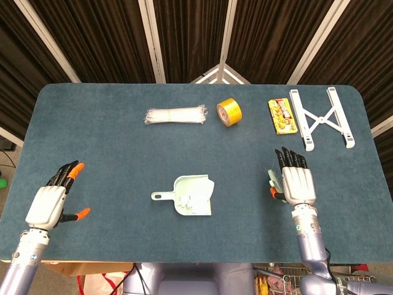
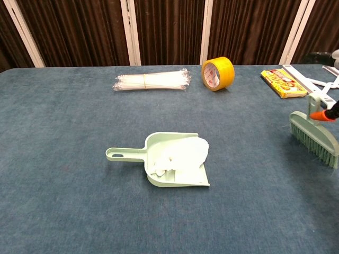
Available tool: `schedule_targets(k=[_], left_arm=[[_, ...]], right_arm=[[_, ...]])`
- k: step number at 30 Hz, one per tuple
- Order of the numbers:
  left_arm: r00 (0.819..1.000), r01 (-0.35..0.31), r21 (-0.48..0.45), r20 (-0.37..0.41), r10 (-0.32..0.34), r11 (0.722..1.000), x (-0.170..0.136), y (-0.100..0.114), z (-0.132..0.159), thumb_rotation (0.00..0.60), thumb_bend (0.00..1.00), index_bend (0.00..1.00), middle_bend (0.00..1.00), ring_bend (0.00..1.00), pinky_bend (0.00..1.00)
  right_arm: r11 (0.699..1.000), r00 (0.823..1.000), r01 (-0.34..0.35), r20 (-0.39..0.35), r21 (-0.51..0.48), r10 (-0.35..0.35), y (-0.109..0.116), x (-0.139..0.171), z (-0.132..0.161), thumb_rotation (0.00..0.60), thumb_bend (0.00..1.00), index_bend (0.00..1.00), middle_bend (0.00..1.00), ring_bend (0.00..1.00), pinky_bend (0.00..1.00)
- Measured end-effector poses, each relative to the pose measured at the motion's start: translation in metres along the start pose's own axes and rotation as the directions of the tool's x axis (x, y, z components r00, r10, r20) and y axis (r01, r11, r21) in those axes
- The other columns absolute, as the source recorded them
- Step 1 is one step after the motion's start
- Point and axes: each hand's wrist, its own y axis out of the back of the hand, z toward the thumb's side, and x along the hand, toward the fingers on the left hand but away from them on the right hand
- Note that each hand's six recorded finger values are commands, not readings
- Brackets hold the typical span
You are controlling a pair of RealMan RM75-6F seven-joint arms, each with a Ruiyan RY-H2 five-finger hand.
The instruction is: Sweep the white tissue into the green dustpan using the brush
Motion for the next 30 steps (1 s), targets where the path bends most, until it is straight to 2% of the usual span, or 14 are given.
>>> schedule_targets(k=[10, 17, 22, 27, 30], left_arm=[[1.000, -0.004, -0.016, 0.011, 0.004, 1.000, -0.003, 0.002, 0.003, 0.600, 0.00, 0.00, 0.00, 0.01, 0.17], [1.000, -0.003, -0.019, 0.011, 0.003, 1.000, -0.003, 0.003, 0.003, 0.600, 0.00, 0.00, 0.00, 0.01, 0.17], [1.000, 0.001, -0.010, 0.008, -0.001, 1.000, -0.003, 0.002, 0.000, 0.600, 0.00, 0.00, 0.00, 0.01, 0.17], [1.000, -0.006, 0.020, 0.001, 0.006, 1.000, -0.004, 0.002, -0.006, 0.600, 0.00, 0.00, 0.00, 0.01, 0.16], [1.000, -0.018, 0.052, -0.002, 0.018, 0.998, -0.008, 0.004, -0.013, 0.600, 0.00, 0.00, 0.00, 0.00, 0.12]], right_arm=[[0.997, 0.994, 0.076, -0.079, -0.023, -0.077, 0.041, 0.007, 0.036, 0.600, 0.25, 0.00, 0.00, 0.00, 0.09], [0.992, 0.990, 0.130, -0.053, -0.008, -0.130, 0.067, -0.001, 0.039, 0.600, 0.25, 0.00, 0.00, 0.00, 0.09], [0.992, 0.992, 0.123, 0.000, 0.030, -0.123, 0.066, -0.005, 0.019, 0.600, 0.25, 0.00, 0.00, 0.00, 0.09], [0.994, 0.995, 0.082, 0.043, 0.071, -0.085, 0.048, 0.002, -0.011, 0.600, 0.25, 0.00, 0.00, 0.00, 0.09], [0.991, 0.996, 0.075, 0.047, 0.111, -0.080, 0.039, 0.011, -0.029, 0.600, 0.25, 0.00, 0.00, 0.00, 0.08]])
